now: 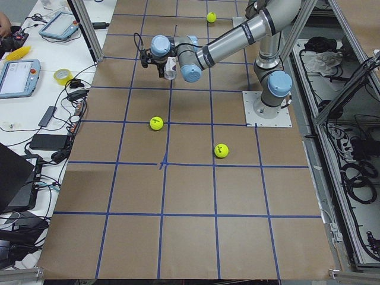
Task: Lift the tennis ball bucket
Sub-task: 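Raise the right arm away while the left gripper reaches toward the can, then grasp the lying can near its open end with the left gripper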
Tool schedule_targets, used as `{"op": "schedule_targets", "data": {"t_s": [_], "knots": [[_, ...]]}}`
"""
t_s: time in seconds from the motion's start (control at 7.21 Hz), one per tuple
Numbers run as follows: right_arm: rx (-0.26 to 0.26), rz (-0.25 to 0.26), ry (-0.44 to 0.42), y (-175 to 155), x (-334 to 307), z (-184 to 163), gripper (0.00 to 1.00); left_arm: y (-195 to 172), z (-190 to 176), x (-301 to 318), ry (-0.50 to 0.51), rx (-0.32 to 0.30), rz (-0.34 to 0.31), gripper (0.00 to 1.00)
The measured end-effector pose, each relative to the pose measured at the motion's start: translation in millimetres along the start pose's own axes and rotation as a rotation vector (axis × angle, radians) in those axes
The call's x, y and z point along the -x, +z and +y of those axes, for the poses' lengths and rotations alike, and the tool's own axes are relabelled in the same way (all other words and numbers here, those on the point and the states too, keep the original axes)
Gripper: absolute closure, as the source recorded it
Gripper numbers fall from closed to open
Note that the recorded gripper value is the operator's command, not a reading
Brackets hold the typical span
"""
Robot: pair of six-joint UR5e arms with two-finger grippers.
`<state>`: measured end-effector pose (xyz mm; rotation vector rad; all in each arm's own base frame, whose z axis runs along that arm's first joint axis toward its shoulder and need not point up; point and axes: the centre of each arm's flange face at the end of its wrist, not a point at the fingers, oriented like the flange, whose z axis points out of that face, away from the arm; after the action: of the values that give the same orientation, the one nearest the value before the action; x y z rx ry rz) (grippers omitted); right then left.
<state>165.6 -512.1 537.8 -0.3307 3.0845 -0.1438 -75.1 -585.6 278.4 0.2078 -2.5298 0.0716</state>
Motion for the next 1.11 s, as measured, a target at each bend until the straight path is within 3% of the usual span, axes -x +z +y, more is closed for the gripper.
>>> {"op": "schedule_targets", "data": {"t_s": [0.14, 0.28, 0.97, 1.11], "knots": [[-0.001, 0.004, 0.098, -2.5, -2.0, 2.0, 0.00, 27.9, 2.7, 3.8, -0.012, 0.050, 0.019, 0.00], [-0.003, 0.005, 0.143, -3.9, -3.1, 3.1, 0.00, 52.7, 7.4, 6.8, -0.020, 0.096, 0.025, 0.00], [-0.008, 0.010, 0.239, -9.7, -28.0, 6.0, 0.00, 113.0, 21.0, 9.2, -0.065, 0.209, 0.087, 0.00], [-0.011, 0.011, 0.266, -12.4, -27.6, 8.0, 0.00, 121.8, 27.9, -0.4, -0.069, 0.227, 0.086, 0.08]]}}
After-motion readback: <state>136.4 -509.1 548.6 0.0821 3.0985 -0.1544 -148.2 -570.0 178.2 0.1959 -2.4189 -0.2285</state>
